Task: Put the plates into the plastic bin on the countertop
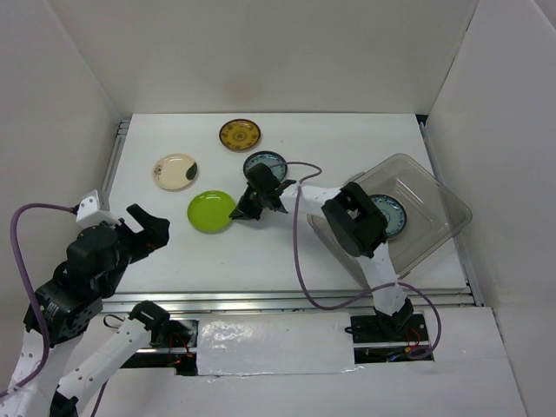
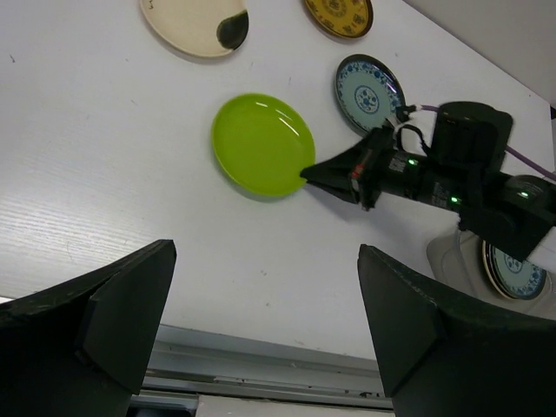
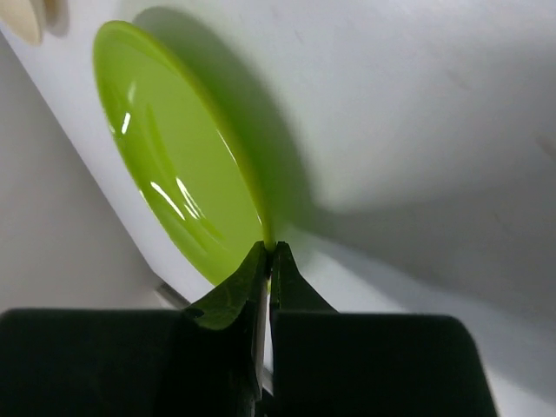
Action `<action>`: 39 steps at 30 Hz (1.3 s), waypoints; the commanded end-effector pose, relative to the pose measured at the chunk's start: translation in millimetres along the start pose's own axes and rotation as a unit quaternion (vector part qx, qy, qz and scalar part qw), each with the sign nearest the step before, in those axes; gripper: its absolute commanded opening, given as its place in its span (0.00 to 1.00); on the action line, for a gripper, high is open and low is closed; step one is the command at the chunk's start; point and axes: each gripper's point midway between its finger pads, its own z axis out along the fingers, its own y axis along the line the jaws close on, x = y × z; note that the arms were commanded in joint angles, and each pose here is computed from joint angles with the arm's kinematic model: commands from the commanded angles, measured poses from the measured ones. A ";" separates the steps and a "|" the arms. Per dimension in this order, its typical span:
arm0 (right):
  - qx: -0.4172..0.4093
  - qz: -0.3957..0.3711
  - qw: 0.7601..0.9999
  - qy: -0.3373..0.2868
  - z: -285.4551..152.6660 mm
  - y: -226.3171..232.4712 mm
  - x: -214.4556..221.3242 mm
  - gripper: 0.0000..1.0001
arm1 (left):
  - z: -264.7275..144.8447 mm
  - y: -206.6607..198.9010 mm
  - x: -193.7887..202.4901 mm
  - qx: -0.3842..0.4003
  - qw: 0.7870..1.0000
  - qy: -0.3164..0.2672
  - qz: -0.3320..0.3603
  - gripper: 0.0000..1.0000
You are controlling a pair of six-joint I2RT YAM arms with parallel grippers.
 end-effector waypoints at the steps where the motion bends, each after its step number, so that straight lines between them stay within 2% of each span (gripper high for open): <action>1: -0.111 -0.060 0.991 -0.034 -90.2 69.2 -17.0 0.00 | -1.8 -8.2 -13.8 0.015 1.000 -0.023 0.001 0.99; 2: -0.109 -0.065 0.991 -0.034 -103.7 61.3 -17.6 0.00 | 0.1 -9.9 -12.8 0.018 1.000 -0.022 -0.002 0.99; 3: -0.134 -0.088 0.985 -0.060 -143.5 77.0 -30.9 0.00 | 3.2 -10.5 -9.4 0.019 1.000 -0.019 -0.002 0.99; 5: -0.118 -0.096 0.985 -0.080 -174.5 61.3 -41.0 0.00 | 8.0 -15.7 -5.3 0.027 1.000 -0.012 -0.006 0.99; 6: -0.132 -0.106 0.978 -0.119 -213.5 64.2 -61.1 0.00 | 12.9 -16.3 1.3 0.027 1.000 -0.003 -0.004 0.99; 8: -0.094 -0.105 0.979 -0.145 -240.2 30.8 -73.9 0.00 | 23.3 -20.7 11.1 0.034 0.999 0.008 -0.001 0.99; 9: -0.075 -0.090 0.974 -0.194 -271.7 9.6 -95.5 0.00 | 29.0 -22.6 15.6 0.035 0.999 0.015 0.002 0.99; 12: -0.016 -0.067 0.964 -0.258 -319.3 -48.3 -118.7 0.00 | 46.0 -41.4 29.6 0.065 0.997 0.040 0.007 0.99; 13: 0.022 -0.027 0.959 -0.281 -330.9 -95.1 -135.4 0.00 | 49.5 -47.4 33.4 0.075 0.996 0.050 0.008 0.99; 15: 0.038 -0.008 0.948 -0.315 -359.8 -128.8 -140.7 0.00 | 57.4 -66.4 44.5 0.110 0.991 0.078 0.008 0.99; 16: 0.058 0.028 0.941 -0.331 -371.3 -168.3 -147.1 0.00 | 62.3 -75.6 50.1 0.125 0.988 0.092 0.004 0.99; 20: 0.057 0.075 0.924 -0.371 -401.1 -219.5 -146.7 0.00 | 76.8 -88.8 64.4 0.151 0.982 0.113 0.008 0.99; 23: 0.072 0.094 0.923 -0.365 -401.7 -243.0 -141.8 0.00 | 98.7 -99.5 64.8 0.155 0.980 0.122 0.021 0.99; 24: 0.074 0.100 0.922 -0.366 -401.3 -247.8 -140.3 0.00 | 113.2 -99.0 73.4 0.141 0.980 0.141 0.028 0.99; 26: 0.077 0.112 0.920 -0.368 -398.2 -259.1 -136.0 0.00 | 129.0 -103.9 65.5 0.138 0.980 0.143 0.022 0.99; 27: 0.078 0.122 0.916 -0.374 -399.2 -265.9 -135.9 0.01 | 141.9 -105.1 74.6 0.134 0.977 0.165 0.023 0.99; 29: 0.078 0.129 0.916 -0.373 -395.9 -272.6 -133.3 0.06 | 154.9 -115.0 69.0 0.148 0.975 0.168 0.011 0.99; 31: 0.078 0.131 0.916 -0.371 -395.7 -273.0 -133.2 0.19 | 171.6 -115.8 75.0 0.143 0.972 0.185 0.008 0.99; 32: 0.079 0.134 0.916 -0.370 -396.2 -272.6 -132.4 0.59 | 181.3 -117.6 77.1 0.138 0.972 0.191 0.007 0.99; 33: 0.086 0.139 0.912 -0.376 -399.4 -274.3 -134.0 0.76 | 186.3 -118.8 76.7 0.138 0.972 0.192 0.005 0.99; 39: 0.081 0.143 0.900 -0.404 -418.6 -259.8 -128.5 0.96 | 233.1 -116.5 87.7 0.130 0.969 0.209 -0.013 0.99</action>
